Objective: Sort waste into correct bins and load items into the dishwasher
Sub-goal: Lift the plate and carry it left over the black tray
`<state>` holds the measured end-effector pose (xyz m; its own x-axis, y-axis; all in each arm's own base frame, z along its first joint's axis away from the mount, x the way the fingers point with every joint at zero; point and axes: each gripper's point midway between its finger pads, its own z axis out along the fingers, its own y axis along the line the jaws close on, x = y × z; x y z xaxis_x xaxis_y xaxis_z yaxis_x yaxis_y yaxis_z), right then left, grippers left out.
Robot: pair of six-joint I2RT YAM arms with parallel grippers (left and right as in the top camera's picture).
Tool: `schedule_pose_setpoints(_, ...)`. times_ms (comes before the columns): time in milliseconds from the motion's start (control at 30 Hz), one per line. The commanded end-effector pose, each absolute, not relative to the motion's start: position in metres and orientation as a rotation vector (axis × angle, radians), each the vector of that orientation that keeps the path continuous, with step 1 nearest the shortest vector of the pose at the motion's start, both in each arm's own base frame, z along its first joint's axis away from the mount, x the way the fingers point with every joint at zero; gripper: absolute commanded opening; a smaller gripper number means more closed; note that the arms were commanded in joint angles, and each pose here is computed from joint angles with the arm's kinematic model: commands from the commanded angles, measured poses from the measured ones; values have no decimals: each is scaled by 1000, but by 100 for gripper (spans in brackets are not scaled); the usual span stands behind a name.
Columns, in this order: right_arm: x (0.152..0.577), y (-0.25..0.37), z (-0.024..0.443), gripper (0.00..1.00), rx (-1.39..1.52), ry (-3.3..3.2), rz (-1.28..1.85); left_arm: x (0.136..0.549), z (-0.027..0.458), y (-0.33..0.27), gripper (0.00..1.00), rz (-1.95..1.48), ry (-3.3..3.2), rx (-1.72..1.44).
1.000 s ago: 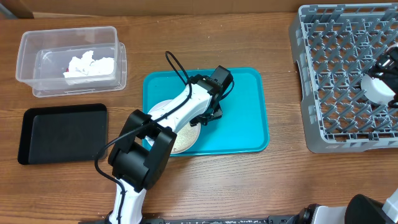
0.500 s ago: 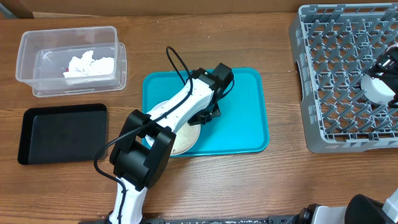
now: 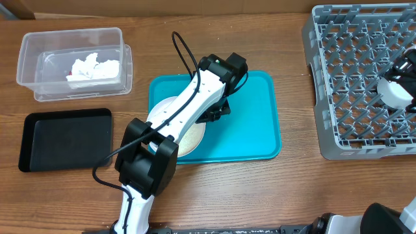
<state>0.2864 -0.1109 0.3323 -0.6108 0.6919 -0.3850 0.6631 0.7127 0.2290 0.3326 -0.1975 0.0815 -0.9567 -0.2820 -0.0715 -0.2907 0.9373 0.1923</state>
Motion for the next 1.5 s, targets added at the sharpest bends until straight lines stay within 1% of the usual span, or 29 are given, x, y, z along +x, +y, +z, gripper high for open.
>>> schedule_pose_setpoints(0, 287, -114, 337, 100, 1040, 2448, 76, 337, 88, -192, 4, 356, 3018, -470)
schedule_pose_setpoints(133, 287, -114, 337, 100, 1040, 2448, 76, 336, 95, -181, 4, 391, 3030, -476)
schedule_pose_setpoints(300, 287, -114, 337, 100, 1040, 2448, 76, 341, 118, -155, 4, 434, 3040, -559)
schedule_pose_setpoints(533, 287, -114, 337, 100, 1040, 2448, 76, 364, 153, -103, 4, 389, 3020, -689)
schedule_pose_setpoints(700, 287, -114, 337, 100, 1040, 2448, 76, 379, 160, -63, 4, 287, 3006, -858)
schedule_pose_setpoints(933, 287, -114, 337, 100, 1040, 2448, 76, 387, 158, -1, 4, 169, 2963, -1129)
schedule_pose_setpoints(1133, 287, -114, 337, 100, 1040, 2448, 76, 391, 157, 28, 4, -23, 2968, -1189)
schedule_pose_setpoints(1467, 287, -114, 337, 100, 1040, 2448, 76, 400, 162, 67, 4, -388, 2922, -1183)
